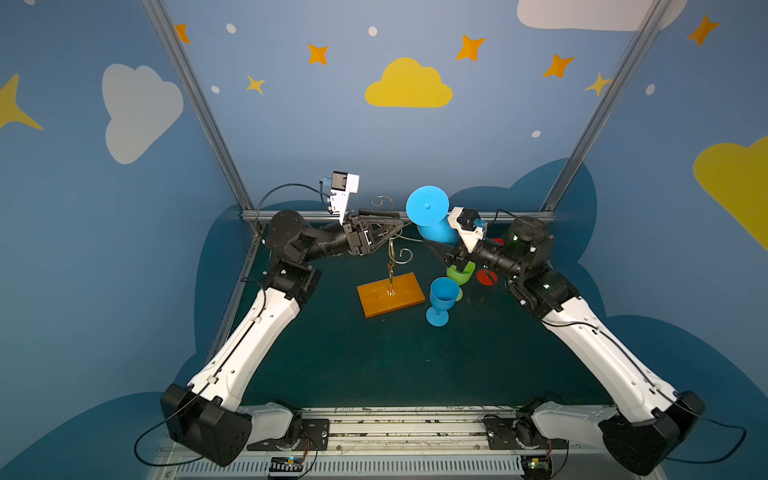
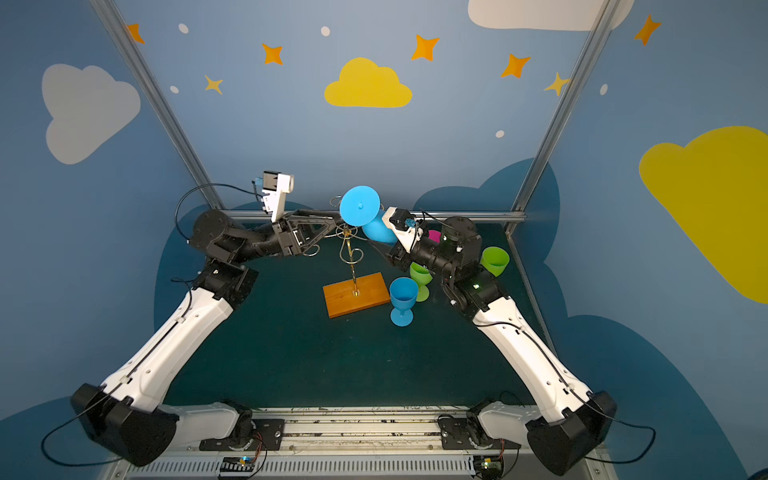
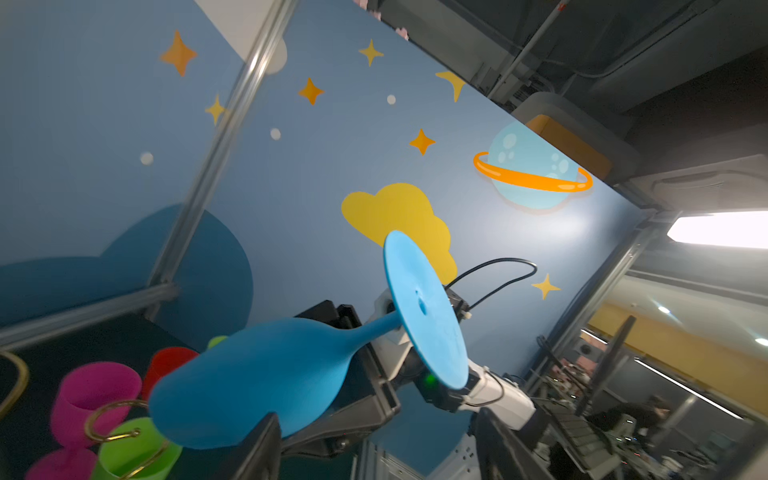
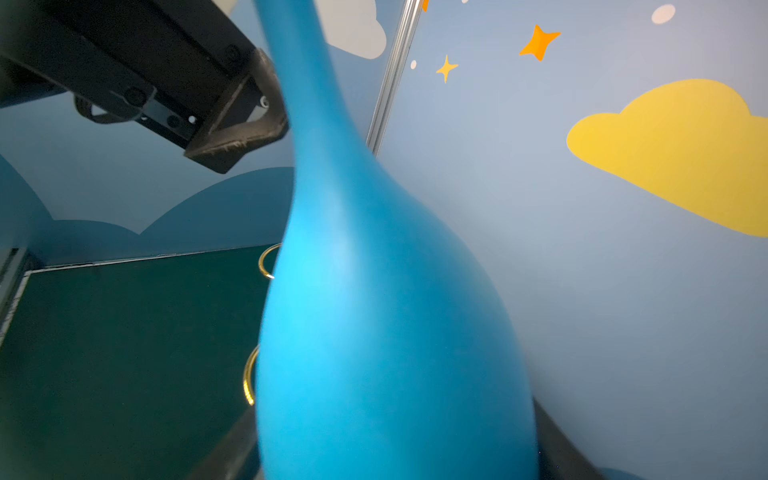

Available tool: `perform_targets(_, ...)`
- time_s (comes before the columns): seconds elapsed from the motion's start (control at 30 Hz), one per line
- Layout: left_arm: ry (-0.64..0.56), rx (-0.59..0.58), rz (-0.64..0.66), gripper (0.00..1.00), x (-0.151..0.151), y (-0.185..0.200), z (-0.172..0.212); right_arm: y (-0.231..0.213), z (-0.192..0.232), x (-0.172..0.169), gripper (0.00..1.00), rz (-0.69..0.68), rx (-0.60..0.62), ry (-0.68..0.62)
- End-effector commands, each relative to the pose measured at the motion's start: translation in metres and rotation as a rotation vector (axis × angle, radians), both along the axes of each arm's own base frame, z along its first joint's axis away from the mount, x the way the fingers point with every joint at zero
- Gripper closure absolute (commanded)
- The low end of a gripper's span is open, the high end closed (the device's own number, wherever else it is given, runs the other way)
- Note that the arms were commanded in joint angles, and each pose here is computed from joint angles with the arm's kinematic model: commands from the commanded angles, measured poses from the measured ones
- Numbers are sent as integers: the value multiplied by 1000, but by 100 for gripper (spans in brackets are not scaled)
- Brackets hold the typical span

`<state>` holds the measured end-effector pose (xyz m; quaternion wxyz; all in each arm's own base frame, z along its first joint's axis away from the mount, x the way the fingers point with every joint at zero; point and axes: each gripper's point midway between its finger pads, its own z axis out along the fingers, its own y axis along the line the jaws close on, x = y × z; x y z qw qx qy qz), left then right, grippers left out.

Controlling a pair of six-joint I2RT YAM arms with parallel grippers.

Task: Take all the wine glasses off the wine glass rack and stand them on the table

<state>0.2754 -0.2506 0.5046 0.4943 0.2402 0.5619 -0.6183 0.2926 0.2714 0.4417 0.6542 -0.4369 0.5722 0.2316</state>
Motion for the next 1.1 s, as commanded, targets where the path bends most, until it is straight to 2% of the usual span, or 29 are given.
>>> perform_targets(0.0,-338,78,319,27,10,18,-3,-20,7,-24,56,-60,-16,91)
perform_targets(0.03,-424,117,387,29,12,20,-8,-24,6,-29,56,-76,-29,104)
perform_targets(0.13,-752,275,473,34,3,8,-23,-36,1,-38,58,-147,-73,179)
perform_targets(0.23,-939,337,517,38,-2,1,-28,-43,-11,-46,60,-194,-144,275)
perform_targets(0.33,-1053,338,562,41,-6,0,-24,-45,-23,-53,62,-220,-204,354)
perform_targets(0.47,-1117,320,593,42,-12,1,-17,-41,-38,-62,64,-218,-246,419)
perform_targets(0.8,-1130,324,505,46,-20,-10,-25,-10,-71,-71,68,-153,-304,538)
perform_targets(1.0,-1122,329,482,60,-21,-14,-28,3,-81,-74,68,-127,-339,567)
perform_targets(1.07,-1111,335,478,68,-21,-13,-30,4,-82,-73,67,-126,-331,566)
